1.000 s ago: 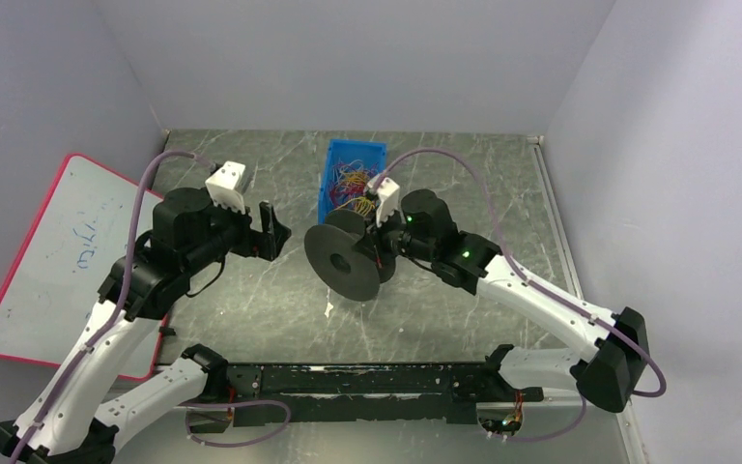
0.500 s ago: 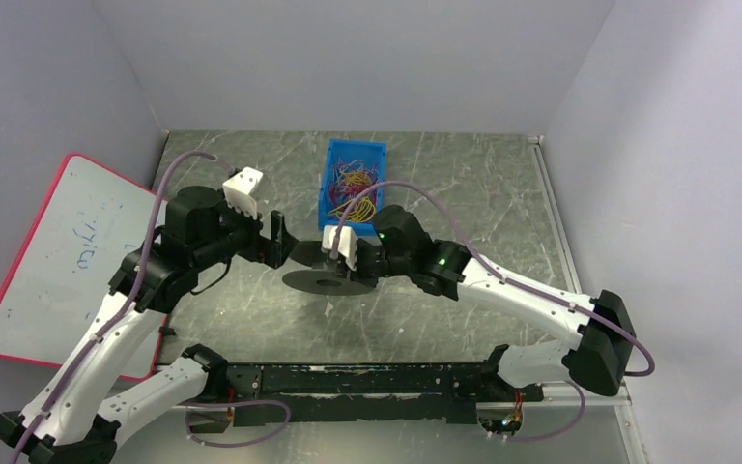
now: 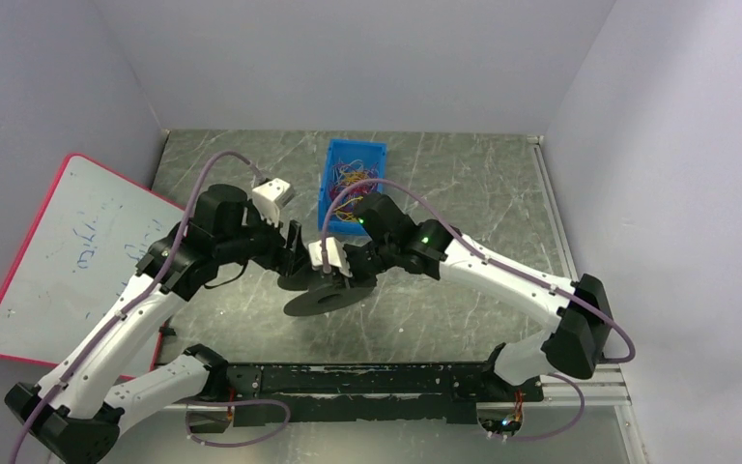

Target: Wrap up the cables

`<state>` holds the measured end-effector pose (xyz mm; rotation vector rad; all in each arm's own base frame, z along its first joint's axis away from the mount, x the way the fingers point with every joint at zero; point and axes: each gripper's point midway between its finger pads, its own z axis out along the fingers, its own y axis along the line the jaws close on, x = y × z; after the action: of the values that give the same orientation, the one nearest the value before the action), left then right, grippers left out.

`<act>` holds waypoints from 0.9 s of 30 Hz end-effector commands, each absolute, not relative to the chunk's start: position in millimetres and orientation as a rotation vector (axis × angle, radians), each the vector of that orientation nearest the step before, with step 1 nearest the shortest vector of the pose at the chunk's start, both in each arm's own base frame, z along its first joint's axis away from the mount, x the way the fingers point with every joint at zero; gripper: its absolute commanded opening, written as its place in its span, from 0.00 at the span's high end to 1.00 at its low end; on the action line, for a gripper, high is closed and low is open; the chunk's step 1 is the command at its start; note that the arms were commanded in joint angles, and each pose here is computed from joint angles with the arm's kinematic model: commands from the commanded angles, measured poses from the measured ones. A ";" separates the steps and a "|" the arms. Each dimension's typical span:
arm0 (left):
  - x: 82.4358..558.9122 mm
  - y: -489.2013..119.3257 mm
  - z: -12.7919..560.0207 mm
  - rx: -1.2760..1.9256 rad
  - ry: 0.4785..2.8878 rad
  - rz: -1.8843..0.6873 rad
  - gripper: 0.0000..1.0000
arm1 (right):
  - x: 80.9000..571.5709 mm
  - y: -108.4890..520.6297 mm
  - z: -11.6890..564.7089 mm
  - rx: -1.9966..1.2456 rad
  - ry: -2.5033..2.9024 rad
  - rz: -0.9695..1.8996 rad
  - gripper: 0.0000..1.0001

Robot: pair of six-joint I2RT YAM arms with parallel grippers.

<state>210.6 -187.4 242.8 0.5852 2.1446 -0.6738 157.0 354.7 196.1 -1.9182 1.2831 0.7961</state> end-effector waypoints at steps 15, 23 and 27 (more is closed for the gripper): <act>215.0 -213.9 198.2 0.705 2.262 -0.644 0.36 | 152.1 350.9 213.3 -1.955 1.188 0.955 1.00; 213.3 -220.5 182.8 0.737 2.299 -0.647 0.48 | 159.1 354.1 209.8 -1.931 1.210 0.931 1.00; 212.9 -222.5 179.2 0.748 2.310 -0.645 0.54 | 162.2 356.2 210.8 -1.924 1.209 0.923 1.00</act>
<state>206.5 -216.9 179.1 0.7277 2.3431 -0.6546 153.9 342.7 196.3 -1.9627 1.2911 0.9255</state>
